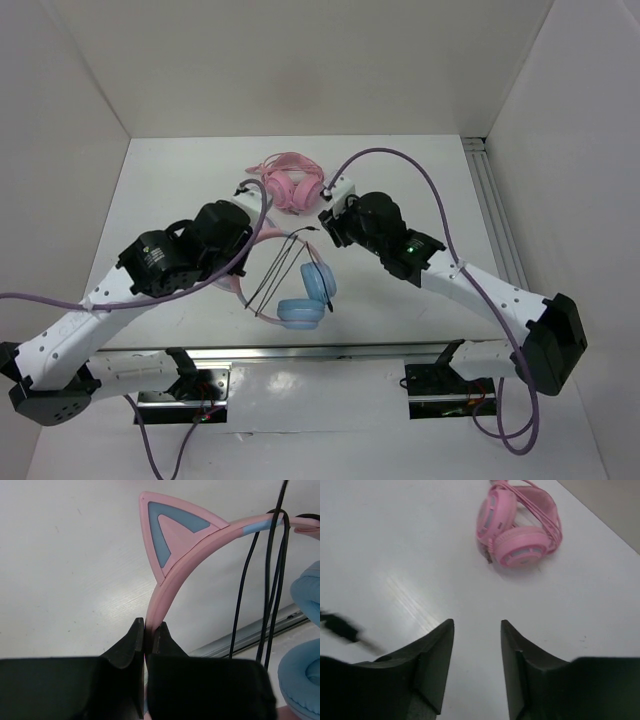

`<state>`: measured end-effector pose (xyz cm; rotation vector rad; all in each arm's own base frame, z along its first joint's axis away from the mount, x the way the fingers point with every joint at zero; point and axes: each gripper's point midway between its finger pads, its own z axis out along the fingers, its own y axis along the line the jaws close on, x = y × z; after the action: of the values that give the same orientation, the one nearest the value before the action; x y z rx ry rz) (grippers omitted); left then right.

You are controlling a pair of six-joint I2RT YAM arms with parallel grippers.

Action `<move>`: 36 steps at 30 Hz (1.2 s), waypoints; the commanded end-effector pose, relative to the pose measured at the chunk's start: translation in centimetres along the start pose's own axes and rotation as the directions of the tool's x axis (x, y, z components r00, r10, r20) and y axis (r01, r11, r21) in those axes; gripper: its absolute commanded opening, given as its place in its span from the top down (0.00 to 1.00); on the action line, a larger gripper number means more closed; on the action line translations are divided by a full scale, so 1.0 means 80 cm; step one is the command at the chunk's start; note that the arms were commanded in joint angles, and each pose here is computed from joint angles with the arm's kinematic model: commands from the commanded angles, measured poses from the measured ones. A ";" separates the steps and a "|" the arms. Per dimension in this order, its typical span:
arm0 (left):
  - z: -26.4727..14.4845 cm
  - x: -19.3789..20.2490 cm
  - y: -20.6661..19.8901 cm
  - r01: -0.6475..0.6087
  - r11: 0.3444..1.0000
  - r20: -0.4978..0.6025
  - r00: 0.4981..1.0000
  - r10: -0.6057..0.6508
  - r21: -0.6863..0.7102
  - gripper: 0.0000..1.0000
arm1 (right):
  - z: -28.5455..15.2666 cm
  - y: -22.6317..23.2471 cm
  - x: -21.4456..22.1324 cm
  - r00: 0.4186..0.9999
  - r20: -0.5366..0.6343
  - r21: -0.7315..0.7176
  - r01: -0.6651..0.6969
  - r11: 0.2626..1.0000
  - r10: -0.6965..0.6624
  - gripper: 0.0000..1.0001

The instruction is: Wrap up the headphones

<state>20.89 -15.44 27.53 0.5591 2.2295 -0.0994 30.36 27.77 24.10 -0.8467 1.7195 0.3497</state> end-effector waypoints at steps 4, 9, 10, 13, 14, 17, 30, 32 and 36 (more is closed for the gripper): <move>-0.031 -0.061 0.042 0.155 0.987 0.171 0.975 -0.145 -0.048 1.00 | 0.022 -0.051 0.037 0.992 -0.012 0.124 -0.120 0.985 0.122 0.46; -0.036 -0.074 0.063 0.228 0.971 0.217 0.953 -0.209 -0.066 1.00 | 0.031 -0.043 0.058 0.984 -0.017 0.105 -0.174 0.979 0.177 0.43; -0.035 -0.077 0.069 0.245 0.967 0.225 0.948 -0.224 -0.071 1.00 | 0.034 -0.048 0.060 0.982 -0.013 0.115 -0.188 0.975 0.190 0.43; -0.022 -0.065 0.081 0.268 0.958 0.199 0.949 -0.245 -0.099 1.00 | 0.038 -0.052 0.079 0.968 -0.026 0.168 -0.240 0.956 0.248 0.42; -0.017 -0.064 0.083 0.276 0.956 0.200 0.947 -0.252 -0.097 1.00 | 0.037 -0.053 0.087 0.959 -0.032 0.192 -0.272 0.943 0.283 0.42; 0.010 -0.047 0.094 0.314 0.942 0.171 0.941 -0.291 -0.121 1.00 | 0.033 -0.076 0.112 0.940 -0.045 0.337 -0.305 0.891 0.339 0.41; 0.091 0.020 0.179 0.534 0.811 0.115 0.845 -0.522 -0.241 1.00 | -0.009 -0.116 0.143 0.826 -0.053 0.550 -0.445 0.707 0.561 0.36; 0.087 0.035 0.195 0.600 0.737 0.145 0.796 -0.587 -0.310 1.00 | -0.016 -0.112 0.130 0.825 -0.039 0.520 -0.465 0.717 0.564 0.36; 0.085 0.082 0.224 0.669 0.604 0.165 0.718 -0.677 -0.432 1.00 | -0.028 -0.101 0.107 0.821 -0.028 0.455 -0.497 0.739 0.570 0.36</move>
<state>28.61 0.11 18.89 -0.3939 2.3791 0.0924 33.84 17.12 15.24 -0.0485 2.1282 0.1736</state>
